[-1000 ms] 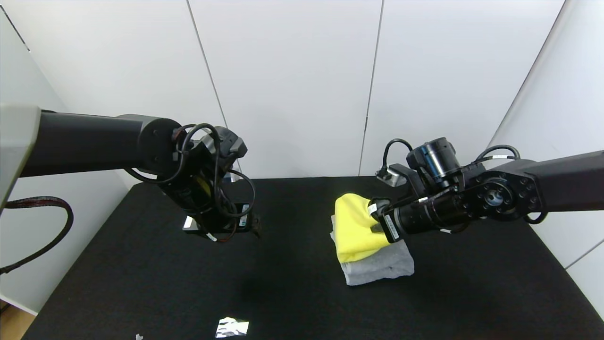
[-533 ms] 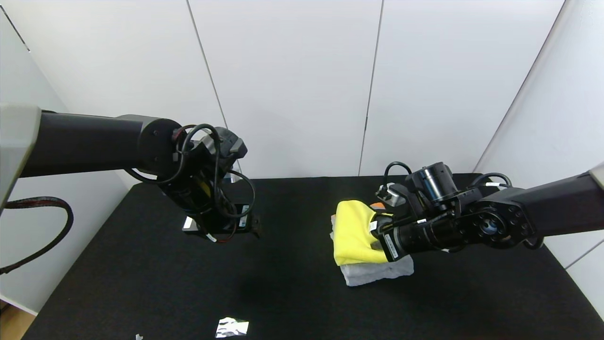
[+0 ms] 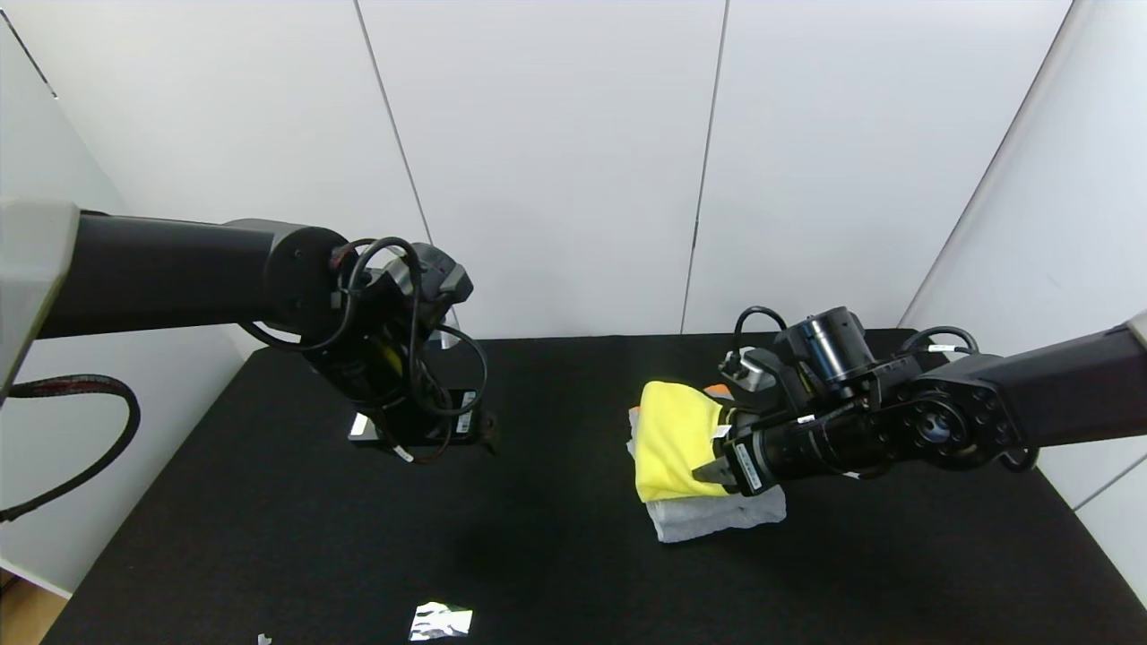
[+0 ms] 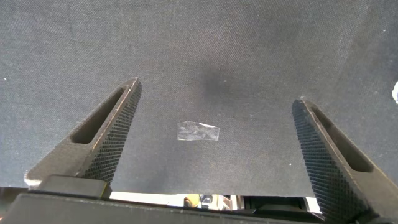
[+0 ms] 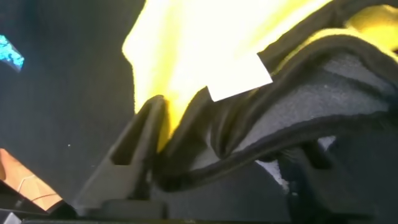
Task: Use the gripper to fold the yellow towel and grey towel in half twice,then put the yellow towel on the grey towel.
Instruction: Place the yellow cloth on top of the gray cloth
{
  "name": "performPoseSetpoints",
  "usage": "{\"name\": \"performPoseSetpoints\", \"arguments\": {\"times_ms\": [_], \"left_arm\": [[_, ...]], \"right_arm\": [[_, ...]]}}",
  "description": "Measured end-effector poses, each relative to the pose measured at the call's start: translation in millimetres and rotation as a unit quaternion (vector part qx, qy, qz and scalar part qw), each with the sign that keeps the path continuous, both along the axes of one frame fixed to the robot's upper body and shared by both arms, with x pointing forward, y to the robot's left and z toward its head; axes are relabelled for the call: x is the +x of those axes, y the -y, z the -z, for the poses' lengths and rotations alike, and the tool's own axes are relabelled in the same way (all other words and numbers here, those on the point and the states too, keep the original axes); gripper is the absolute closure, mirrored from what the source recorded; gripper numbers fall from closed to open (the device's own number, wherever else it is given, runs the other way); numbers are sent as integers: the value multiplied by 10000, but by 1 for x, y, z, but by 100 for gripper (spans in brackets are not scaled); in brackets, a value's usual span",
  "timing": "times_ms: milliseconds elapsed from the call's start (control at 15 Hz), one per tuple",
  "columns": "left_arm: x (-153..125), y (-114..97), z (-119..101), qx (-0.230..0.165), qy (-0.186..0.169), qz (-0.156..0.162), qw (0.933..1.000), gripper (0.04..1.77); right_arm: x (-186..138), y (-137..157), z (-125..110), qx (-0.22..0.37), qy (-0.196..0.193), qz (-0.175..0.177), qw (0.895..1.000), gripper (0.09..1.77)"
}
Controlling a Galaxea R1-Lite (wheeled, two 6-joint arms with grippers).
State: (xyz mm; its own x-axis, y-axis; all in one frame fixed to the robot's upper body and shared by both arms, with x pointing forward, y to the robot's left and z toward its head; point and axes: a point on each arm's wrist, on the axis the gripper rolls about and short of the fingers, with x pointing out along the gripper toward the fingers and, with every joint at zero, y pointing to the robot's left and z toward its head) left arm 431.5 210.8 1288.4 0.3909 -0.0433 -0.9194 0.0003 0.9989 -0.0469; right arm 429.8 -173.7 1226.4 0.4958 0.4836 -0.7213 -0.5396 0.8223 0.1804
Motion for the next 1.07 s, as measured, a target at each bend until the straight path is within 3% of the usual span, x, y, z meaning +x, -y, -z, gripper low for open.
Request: {"name": "performPoseSetpoints", "arguments": {"times_ms": [267, 667, 1067], "left_arm": [[-1, 1, 1, -1, -18, 20, 10000, 9], [-4, 4, -1, -1, 6, 64, 10000, 9], [-20, 9, -20, -81, 208, 213, 9995, 9]], "right_arm": [[-3, 5, -1, -285, 97, 285, 9991, 45], [-12, 12, -10, -637, 154, 574, 9962, 29], [-29, 29, -40, -615, 470, 735, 9943, 21]]}}
